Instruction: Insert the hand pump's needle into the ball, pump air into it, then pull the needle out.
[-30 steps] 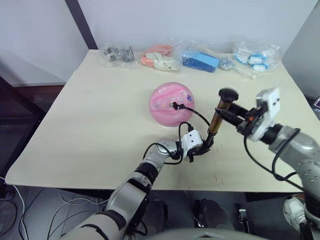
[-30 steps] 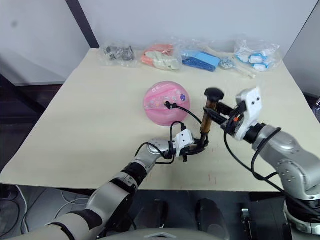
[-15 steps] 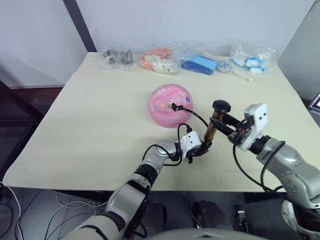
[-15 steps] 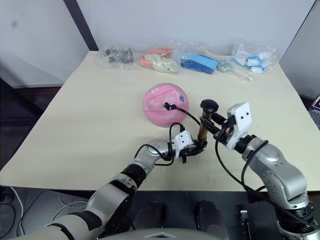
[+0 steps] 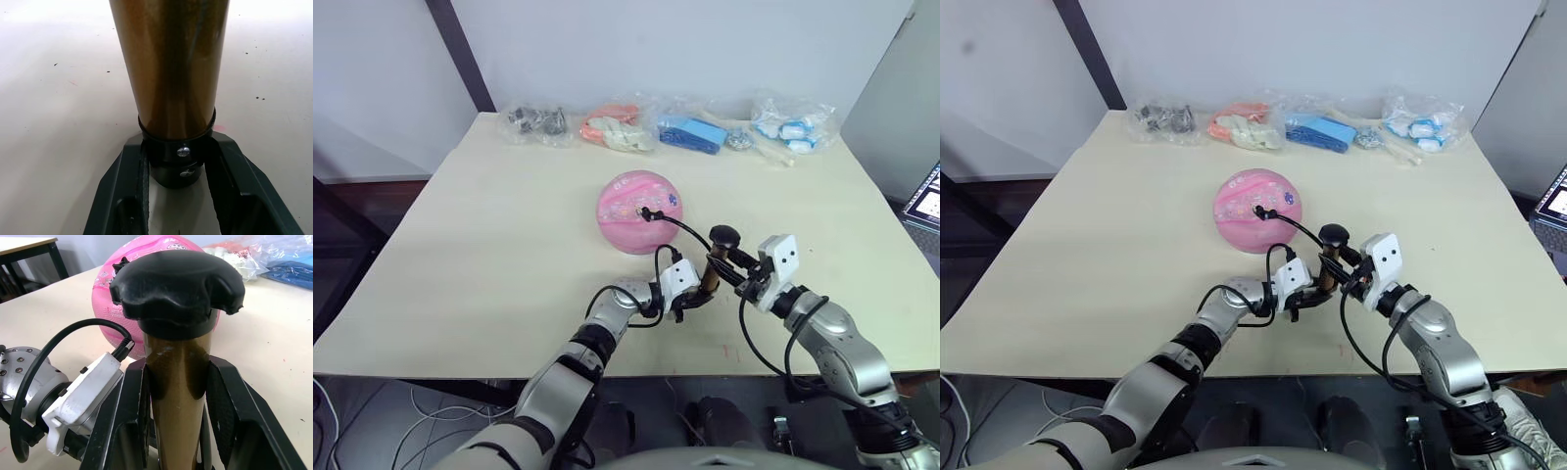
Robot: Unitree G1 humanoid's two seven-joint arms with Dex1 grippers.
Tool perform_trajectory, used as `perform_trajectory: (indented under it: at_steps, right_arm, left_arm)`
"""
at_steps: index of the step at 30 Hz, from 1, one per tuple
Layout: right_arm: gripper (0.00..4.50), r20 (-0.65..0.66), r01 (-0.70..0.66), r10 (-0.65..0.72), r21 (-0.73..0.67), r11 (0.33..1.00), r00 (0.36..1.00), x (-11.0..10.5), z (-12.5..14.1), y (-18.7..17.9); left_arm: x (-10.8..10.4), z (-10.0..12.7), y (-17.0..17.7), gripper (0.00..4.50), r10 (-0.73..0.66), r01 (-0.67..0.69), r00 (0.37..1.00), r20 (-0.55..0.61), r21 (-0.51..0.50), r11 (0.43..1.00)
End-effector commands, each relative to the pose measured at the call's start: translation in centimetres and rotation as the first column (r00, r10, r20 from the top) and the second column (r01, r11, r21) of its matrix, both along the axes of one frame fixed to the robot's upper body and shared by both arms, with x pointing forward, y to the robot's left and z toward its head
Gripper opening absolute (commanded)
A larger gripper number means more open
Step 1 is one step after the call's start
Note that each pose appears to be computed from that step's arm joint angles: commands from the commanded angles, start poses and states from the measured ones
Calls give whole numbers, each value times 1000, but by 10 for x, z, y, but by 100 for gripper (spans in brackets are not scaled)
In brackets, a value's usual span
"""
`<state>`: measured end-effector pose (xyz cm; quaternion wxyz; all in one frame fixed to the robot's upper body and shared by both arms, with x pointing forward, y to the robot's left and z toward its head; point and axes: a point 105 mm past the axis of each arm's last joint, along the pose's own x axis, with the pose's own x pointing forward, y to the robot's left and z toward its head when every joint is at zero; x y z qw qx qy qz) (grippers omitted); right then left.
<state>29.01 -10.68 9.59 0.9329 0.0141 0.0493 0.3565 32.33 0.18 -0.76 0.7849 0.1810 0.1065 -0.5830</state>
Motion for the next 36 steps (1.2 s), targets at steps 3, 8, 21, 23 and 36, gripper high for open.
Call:
perform_trajectory:
  at_steps: [3,8,21,23,36]
  right_arm:
    - [106,61,27,-27,2,1000,998,5,61,-20]
    - [106,129,-5,4,6,1000,992,-3,110,-22]
    - [106,289,-65,45,60,996,956,-22,202,-19]
    - [106,231,-52,35,66,996,972,-18,182,-17]
    - [106,-181,-17,10,-39,999,983,-20,-19,-9]
  left_arm:
    - [-24,-47,21,112,16,5,988,-154,136,991]
    - [-24,-47,18,112,14,7,988,-154,134,991]
    - [-24,-47,20,112,16,4,988,-153,130,991]
    - [-24,-47,20,112,16,4,988,-153,129,992]
    - [-22,-45,24,112,28,-10,989,-145,129,992]
